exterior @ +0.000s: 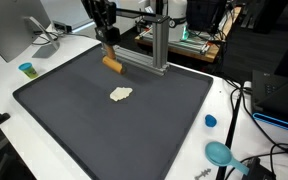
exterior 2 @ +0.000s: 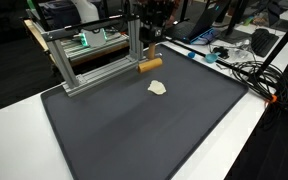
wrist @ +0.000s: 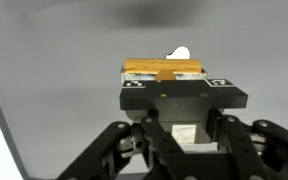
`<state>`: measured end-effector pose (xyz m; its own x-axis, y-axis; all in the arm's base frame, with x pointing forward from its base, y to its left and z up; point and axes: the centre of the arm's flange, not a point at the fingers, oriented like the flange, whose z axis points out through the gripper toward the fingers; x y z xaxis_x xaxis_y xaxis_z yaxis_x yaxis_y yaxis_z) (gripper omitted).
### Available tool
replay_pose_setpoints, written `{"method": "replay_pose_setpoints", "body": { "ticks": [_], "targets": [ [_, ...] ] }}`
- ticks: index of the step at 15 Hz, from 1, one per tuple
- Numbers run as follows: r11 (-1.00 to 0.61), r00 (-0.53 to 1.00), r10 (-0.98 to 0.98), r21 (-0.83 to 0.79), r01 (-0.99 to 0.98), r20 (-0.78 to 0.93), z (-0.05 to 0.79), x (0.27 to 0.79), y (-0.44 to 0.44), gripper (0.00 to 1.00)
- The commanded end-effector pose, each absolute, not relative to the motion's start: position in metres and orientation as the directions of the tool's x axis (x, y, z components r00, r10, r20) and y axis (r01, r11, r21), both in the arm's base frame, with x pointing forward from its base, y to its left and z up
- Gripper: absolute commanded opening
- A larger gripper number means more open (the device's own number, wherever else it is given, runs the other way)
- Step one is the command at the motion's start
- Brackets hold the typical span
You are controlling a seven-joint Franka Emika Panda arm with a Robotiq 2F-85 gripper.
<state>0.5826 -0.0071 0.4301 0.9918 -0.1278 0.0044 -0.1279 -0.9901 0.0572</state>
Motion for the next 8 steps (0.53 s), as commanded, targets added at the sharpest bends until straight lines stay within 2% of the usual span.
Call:
{"method": "replay_pose_setpoints", "body": {
  "ticks": [1,4,5,6,7,8],
  "targets": [
    [-0.975,0.974,-0.195,0.089,-0.206,0.113,0.480,0.506,-0.023,0.21],
    [-0.973,0.967,-0.200,0.087,-0.215,0.159,0.501,0.453,-0.031,0.21],
    [-0.976,0.976,-0.193,0.085,-0.202,0.102,0.489,0.509,-0.028,0.46],
    [-0.975,0.974,-0.196,0.083,-0.206,0.112,0.495,0.494,-0.030,0.46],
    [-0.975,0.973,-0.198,0.082,-0.208,0.118,0.498,0.482,-0.030,0.21],
    [-0.978,0.973,-0.190,0.056,-0.199,0.134,0.495,0.476,-0.022,0.21]
  ]
}}
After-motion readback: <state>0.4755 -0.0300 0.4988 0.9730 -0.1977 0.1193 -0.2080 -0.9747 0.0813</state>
